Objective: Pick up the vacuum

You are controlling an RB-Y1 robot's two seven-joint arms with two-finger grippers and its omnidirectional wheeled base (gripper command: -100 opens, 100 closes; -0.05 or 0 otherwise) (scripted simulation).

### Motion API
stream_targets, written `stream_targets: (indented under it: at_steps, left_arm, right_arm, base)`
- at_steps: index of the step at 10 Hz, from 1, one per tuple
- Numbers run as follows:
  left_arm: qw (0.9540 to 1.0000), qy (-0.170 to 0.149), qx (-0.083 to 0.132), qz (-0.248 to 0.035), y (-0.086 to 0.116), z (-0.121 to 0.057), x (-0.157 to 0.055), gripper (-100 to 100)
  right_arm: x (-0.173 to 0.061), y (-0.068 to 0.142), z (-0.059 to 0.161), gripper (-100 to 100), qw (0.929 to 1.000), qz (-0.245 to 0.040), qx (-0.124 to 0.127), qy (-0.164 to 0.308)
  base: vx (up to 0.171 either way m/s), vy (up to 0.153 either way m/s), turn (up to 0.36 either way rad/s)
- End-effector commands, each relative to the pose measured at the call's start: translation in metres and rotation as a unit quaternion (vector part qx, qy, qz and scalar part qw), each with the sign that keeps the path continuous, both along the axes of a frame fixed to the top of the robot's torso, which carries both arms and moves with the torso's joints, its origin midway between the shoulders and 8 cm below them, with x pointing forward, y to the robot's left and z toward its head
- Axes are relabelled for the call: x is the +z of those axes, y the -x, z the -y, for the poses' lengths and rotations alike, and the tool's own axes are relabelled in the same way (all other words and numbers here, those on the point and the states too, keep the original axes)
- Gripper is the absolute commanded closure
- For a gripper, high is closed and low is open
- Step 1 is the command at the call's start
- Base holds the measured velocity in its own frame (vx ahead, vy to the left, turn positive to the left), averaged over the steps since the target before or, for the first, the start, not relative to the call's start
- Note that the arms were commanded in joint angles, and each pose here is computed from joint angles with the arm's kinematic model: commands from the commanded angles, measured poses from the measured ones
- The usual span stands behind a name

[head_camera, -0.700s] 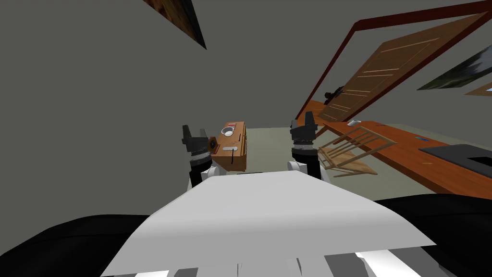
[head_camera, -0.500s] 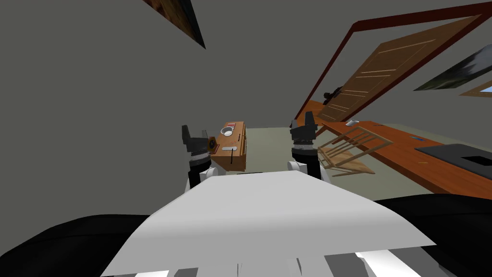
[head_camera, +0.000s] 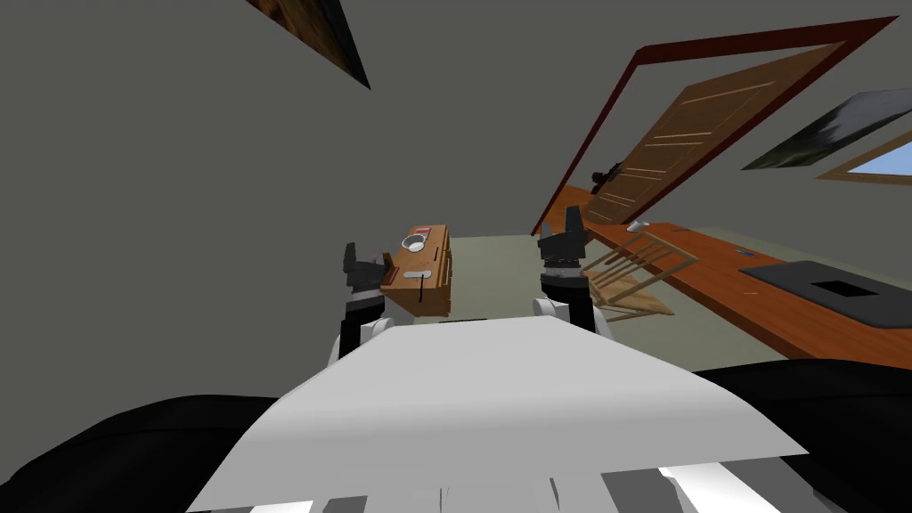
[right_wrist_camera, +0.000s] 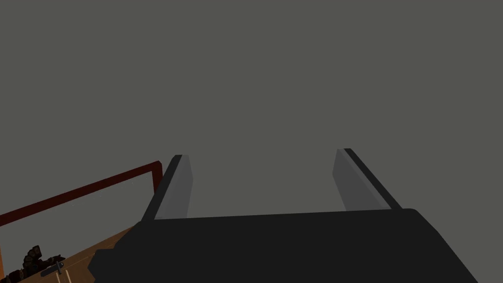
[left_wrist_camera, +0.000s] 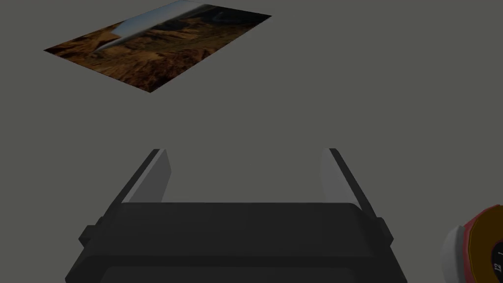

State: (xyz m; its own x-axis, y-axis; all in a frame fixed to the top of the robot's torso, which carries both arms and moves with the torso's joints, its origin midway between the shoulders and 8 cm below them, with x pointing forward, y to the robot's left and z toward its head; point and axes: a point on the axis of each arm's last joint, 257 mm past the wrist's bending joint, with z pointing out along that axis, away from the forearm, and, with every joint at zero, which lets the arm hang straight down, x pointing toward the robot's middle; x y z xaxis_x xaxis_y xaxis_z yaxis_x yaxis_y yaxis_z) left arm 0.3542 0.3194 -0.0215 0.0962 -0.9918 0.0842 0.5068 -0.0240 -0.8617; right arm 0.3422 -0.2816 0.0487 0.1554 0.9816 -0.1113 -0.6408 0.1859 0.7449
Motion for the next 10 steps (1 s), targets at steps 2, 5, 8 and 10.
stream_targets:
  at_steps: [2, 5, 8, 10]
  left_arm:
    - [0.9991, 0.019, 0.004, -0.037, -0.007, -0.017, -0.023, -100]
    - [0.9950, 0.049, 0.011, -0.086, -0.009, -0.039, -0.053, -100]
    - [0.9865, 0.089, 0.020, -0.136, -0.008, -0.061, -0.086, -100]
    - [0.9751, 0.134, 0.030, -0.174, -0.002, -0.084, -0.114, -100]
  right_arm:
    - [0.000, 0.000, 0.000, 0, 1.0000, 0.000, 0.000, 0.000]
    - [0.000, 0.000, 0.000, 0, 1.0000, 0.000, 0.000, 0.000]
    - [0.000, 0.000, 0.000, 0, 1.0000, 0.000, 0.000, 0.000]
    - [0.000, 0.000, 0.000, 0, 1.0000, 0.000, 0.000, 0.000]
  base:
    - [-0.018, -0.093, -0.029]
    - [-0.004, -0.073, -0.044]
    - [-0.004, -0.081, -0.046]
    - [-0.010, -0.074, -0.066]
